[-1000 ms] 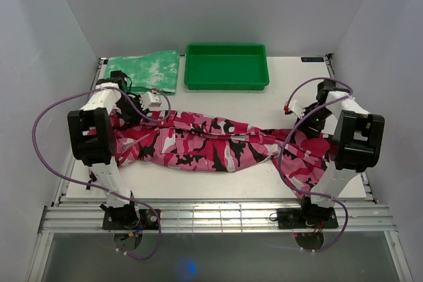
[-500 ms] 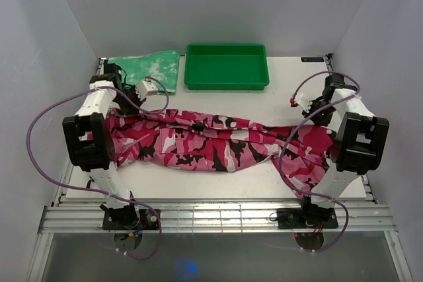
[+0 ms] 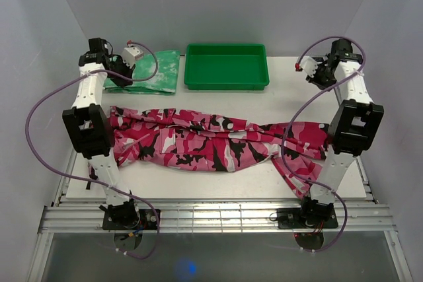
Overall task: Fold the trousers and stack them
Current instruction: Flatten the trousers out
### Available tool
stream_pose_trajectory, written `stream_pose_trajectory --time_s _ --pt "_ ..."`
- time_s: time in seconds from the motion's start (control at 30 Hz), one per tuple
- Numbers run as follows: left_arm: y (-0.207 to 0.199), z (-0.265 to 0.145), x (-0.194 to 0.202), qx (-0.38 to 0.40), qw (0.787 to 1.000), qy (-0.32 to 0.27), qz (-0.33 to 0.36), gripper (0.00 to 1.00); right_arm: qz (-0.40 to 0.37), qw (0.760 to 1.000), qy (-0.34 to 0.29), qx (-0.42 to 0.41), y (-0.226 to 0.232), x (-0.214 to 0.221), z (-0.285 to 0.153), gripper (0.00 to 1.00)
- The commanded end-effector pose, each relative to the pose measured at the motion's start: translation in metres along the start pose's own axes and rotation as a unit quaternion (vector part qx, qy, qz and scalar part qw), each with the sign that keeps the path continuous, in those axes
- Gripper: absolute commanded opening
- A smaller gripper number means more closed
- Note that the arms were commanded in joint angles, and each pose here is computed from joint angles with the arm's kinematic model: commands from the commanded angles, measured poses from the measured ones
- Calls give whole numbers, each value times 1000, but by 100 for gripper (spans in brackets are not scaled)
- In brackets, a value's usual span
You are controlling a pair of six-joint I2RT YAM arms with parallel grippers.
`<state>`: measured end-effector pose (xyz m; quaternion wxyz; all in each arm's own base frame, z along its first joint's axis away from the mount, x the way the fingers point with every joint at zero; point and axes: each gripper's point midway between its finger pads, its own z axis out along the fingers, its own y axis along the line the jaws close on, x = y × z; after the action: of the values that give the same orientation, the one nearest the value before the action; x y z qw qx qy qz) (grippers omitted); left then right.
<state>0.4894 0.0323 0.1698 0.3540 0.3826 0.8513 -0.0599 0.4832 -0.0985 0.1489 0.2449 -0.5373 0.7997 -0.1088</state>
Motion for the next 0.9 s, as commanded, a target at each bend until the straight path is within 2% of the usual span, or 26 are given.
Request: stream_pose_trajectory --time_s 0.0,0.03,0.07,0.1,0.13,0.17,0.2,0.23,0.27,0.33,0.5,0.6,0.67,0.7,0.73,0.8,0.83,0.87 --pt "0 10 -8 14 999 -5 -43 0 -4 995 -10 -99 41 -17 4 27" --pt "-4 10 -3 22 999 5 -44 0 -13 992 -8 -122 54 -14 5 42" --pt "-8 9 0 37 999 11 -21 4 -33 990 -7 -139 64 -11 4 52" --pt "-16 7 2 57 998 11 -7 12 -46 989 -2 -140 69 -7 -1 60" --pt "-30 2 9 83 996 24 3 35 -53 985 6 -164 89 2 5 73" --pt "-42 5 23 102 994 34 26 45 -69 984 5 -162 92 3 7 81" --pt "-48 4 30 106 993 38 39 60 -78 983 3 -165 97 4 5 88" --pt "-47 -6 25 87 994 30 64 79 -85 981 3 -175 106 5 8 95" --pt "-51 -7 30 85 993 31 73 98 -89 978 4 -191 118 7 13 96" --pt "-66 -9 40 98 991 33 90 98 -95 972 0 -216 131 2 22 97" --pt "-75 -8 42 115 990 30 80 98 -93 962 -17 -257 146 -15 50 95" --pt "-82 -8 43 130 987 26 86 98 -101 959 -8 -266 152 -20 69 91" --pt "-86 -9 50 139 984 33 104 97 -104 956 0 -274 155 -21 72 78" --pt "-88 -10 52 142 983 36 112 96 -108 954 4 -279 158 -22 74 70" --pt "-91 -11 55 147 981 39 120 95 -107 953 6 -282 160 -21 73 53" --pt "-94 -11 60 152 977 40 141 94 -109 956 12 -274 159 -20 72 39" --pt "-94 -11 61 152 977 40 146 94 -110 956 16 -273 159 -18 71 22" --pt "-97 -10 63 157 975 40 154 94 -107 956 19 -274 160 -16 70 12"
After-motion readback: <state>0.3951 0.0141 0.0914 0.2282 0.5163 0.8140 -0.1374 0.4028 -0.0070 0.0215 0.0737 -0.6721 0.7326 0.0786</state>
